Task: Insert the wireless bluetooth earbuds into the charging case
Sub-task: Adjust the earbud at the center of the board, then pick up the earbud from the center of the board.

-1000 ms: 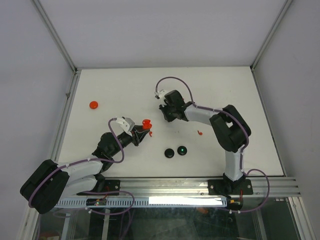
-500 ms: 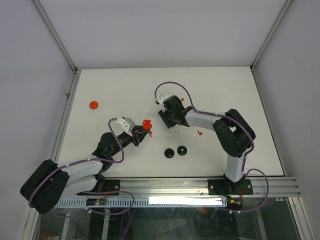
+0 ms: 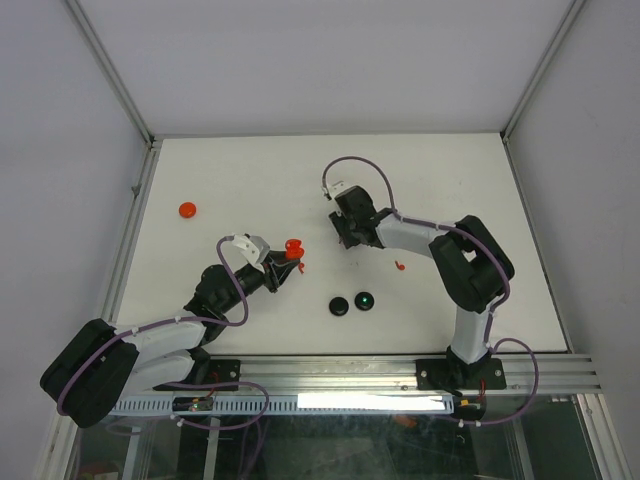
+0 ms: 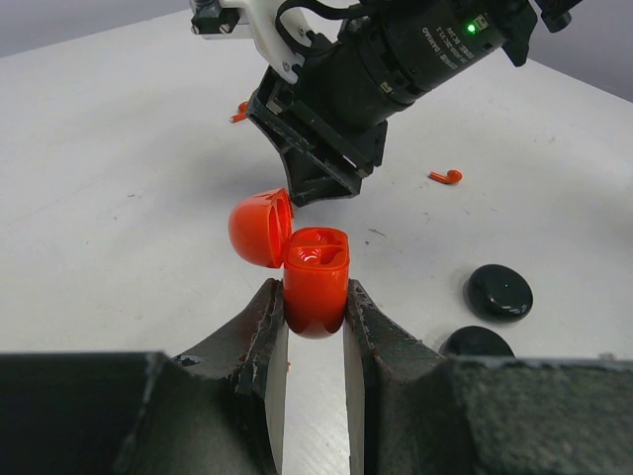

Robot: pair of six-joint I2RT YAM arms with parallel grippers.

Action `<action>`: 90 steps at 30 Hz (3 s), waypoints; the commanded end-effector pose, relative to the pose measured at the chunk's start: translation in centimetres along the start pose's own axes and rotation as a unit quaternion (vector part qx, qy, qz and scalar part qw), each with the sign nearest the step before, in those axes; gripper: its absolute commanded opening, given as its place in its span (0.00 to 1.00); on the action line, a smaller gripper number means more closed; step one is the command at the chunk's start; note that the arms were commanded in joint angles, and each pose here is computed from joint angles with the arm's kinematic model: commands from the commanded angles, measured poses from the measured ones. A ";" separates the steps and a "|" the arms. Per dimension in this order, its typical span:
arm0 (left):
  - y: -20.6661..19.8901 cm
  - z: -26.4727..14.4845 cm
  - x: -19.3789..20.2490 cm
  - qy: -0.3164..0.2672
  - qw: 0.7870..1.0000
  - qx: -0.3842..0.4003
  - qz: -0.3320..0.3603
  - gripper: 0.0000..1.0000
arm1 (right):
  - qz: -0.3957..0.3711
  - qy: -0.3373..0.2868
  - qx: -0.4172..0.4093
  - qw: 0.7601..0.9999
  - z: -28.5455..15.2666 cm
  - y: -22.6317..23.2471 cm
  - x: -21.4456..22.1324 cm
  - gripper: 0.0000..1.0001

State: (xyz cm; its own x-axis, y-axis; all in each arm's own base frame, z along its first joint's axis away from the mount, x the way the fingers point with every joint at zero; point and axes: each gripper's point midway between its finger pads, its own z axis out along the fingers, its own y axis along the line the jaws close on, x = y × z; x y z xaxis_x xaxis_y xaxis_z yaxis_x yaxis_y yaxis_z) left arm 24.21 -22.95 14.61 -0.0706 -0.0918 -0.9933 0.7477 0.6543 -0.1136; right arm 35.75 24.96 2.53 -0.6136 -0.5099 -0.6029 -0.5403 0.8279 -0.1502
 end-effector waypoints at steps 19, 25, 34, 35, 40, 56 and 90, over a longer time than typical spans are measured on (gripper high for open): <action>0.0 0.6 -2.0 -0.027 1.000 -0.001 0.010 0.00 | 0.068 -0.003 -0.061 0.996 -2.4 -0.4 -3.3 0.48; 0.0 0.6 -1.9 -0.027 1.000 -0.002 0.010 0.00 | 0.059 -0.012 -0.073 0.996 -2.6 -0.1 -4.5 0.50; 0.1 0.7 -1.8 -0.024 1.000 -0.002 0.009 0.00 | 0.115 -0.009 -0.070 0.991 -2.7 0.7 -5.7 0.50; 0.1 0.7 -1.8 -0.025 1.000 -0.003 0.009 0.00 | 0.130 -0.006 -0.059 0.990 -2.5 0.7 -5.7 0.51; 0.1 0.7 -1.8 -0.024 1.000 -0.002 0.008 0.00 | 0.185 -0.002 -0.025 0.982 -1.6 1.1 -5.4 0.51; 0.2 0.6 -2.1 -0.029 1.000 -0.009 0.005 0.00 | 0.199 0.036 0.063 0.977 0.6 1.1 -3.4 0.46; 1.2 -0.4 -3.5 -0.087 0.995 -0.046 -0.022 0.00 | 0.131 -0.096 -0.005 0.987 -7.1 2.6 -7.2 0.14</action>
State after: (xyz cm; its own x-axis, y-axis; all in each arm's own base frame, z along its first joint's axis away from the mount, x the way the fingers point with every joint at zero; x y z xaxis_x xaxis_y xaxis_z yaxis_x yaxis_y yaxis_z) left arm 25.15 -21.78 15.19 -0.0609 -0.1545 -0.9861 0.6818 0.7151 -0.1542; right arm 33.65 27.30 5.73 -0.7635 -0.2502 -0.5954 -0.3145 0.9493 0.0044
